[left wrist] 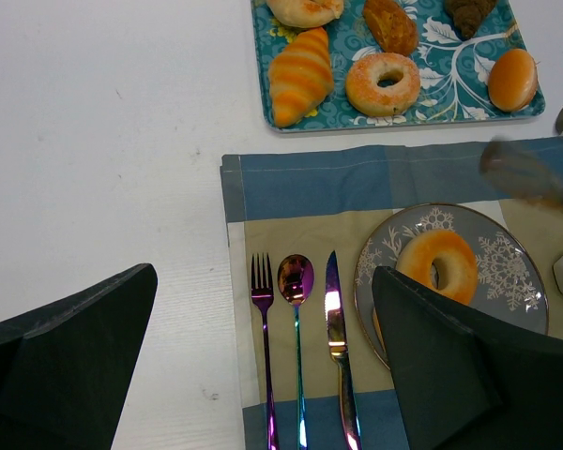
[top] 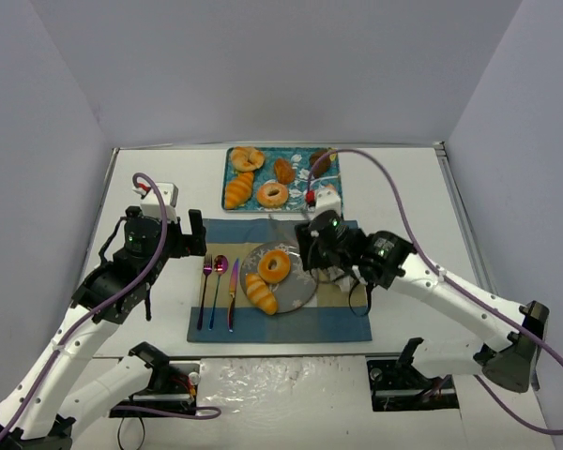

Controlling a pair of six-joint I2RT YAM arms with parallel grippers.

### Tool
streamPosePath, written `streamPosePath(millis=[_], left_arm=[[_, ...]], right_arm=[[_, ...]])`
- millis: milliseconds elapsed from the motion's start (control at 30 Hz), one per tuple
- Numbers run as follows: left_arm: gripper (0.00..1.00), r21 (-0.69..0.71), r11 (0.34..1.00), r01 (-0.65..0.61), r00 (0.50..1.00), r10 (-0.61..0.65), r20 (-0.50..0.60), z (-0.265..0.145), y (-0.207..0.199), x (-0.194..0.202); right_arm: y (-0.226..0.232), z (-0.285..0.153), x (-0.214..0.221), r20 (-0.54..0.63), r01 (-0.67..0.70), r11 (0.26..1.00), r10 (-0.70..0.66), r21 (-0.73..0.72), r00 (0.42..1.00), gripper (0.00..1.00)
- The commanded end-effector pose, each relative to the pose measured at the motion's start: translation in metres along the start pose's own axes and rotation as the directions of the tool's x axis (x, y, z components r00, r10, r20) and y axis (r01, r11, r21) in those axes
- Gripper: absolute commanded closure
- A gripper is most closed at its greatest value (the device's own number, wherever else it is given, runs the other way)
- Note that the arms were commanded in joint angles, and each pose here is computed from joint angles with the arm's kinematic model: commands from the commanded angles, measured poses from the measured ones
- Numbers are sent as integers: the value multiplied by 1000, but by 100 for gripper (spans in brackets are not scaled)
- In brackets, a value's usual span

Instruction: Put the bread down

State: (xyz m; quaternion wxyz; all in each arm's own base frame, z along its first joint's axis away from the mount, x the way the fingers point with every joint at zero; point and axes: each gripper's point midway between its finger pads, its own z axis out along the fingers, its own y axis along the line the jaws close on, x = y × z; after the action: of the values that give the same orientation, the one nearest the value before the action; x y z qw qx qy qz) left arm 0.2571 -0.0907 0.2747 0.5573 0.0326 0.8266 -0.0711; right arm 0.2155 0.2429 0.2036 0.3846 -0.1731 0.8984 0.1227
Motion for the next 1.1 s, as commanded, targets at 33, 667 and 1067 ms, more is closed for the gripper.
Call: streamPosePath(millis=[33,667,1067], left_arm=[[3,10,1000,9,997,-10,70,-3,-4,-23],[3,25,1000,15,996,-18,91,-8,-5,-27],[3,27,1000,15,995,-18,96,-9,-5,-28]], right_arm=[[-74,16,-83,195,-208,963,175,169,965,46],[-322,100,-96,255,-473,678,402,563,880,45],[-376,155,-51,182,-490,646,484,585,856,45]])
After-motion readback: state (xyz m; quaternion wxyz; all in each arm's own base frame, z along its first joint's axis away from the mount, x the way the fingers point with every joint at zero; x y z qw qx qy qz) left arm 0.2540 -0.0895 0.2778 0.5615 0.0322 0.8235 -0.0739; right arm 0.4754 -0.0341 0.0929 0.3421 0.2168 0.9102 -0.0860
